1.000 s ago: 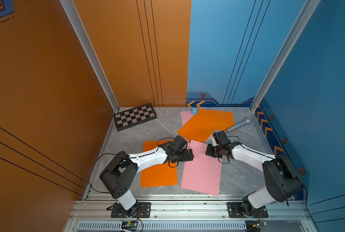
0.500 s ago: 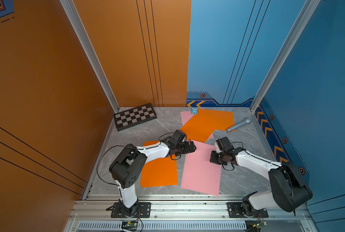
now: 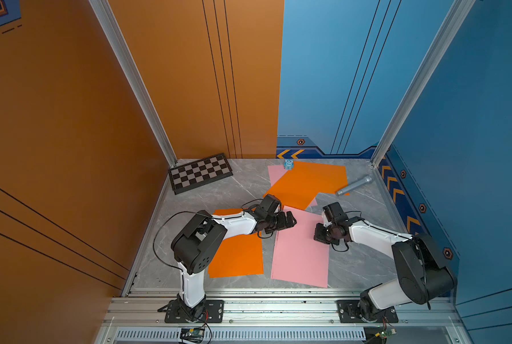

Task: Sort the scattered colored papers by color
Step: Adjust the colored paper at the center of the board.

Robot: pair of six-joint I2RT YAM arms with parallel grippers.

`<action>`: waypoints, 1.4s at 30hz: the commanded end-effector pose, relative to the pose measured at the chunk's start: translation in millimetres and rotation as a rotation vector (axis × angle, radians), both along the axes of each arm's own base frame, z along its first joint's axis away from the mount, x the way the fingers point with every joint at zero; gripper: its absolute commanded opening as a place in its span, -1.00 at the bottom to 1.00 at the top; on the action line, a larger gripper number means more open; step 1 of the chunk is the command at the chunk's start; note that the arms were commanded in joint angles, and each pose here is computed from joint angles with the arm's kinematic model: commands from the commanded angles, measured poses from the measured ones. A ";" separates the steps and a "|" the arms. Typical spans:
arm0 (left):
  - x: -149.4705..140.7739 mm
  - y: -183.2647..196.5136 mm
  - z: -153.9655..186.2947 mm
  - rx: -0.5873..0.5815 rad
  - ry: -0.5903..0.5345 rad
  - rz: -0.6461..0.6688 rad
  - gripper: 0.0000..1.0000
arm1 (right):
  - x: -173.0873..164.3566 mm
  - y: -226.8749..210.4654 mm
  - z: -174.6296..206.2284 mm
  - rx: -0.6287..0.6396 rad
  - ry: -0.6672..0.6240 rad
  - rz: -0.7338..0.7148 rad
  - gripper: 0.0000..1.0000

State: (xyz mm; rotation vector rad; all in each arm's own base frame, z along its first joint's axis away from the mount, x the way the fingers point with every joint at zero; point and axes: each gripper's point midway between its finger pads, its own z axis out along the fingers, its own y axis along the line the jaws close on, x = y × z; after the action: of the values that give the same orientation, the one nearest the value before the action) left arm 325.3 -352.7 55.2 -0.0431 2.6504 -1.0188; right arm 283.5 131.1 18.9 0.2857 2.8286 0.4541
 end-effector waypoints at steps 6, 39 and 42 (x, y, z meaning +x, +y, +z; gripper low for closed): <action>-33.0 -37.2 -13.1 -0.042 0.093 -0.099 0.96 | -17.2 -46.1 -11.5 -0.161 0.112 -0.026 -1.00; 79.8 11.6 55.0 -0.209 -0.004 0.040 0.96 | 26.4 -99.9 22.3 -0.307 0.030 -0.120 -1.00; 95.5 14.5 61.9 -0.222 -0.035 0.033 0.96 | 31.9 -105.4 28.0 -0.298 0.028 -0.133 -1.00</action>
State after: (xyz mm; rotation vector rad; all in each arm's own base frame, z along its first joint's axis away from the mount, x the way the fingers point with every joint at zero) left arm 406.4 -341.0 111.7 -0.1492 2.5060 -1.2654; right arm 308.4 37.4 32.0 0.3959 2.8620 0.0381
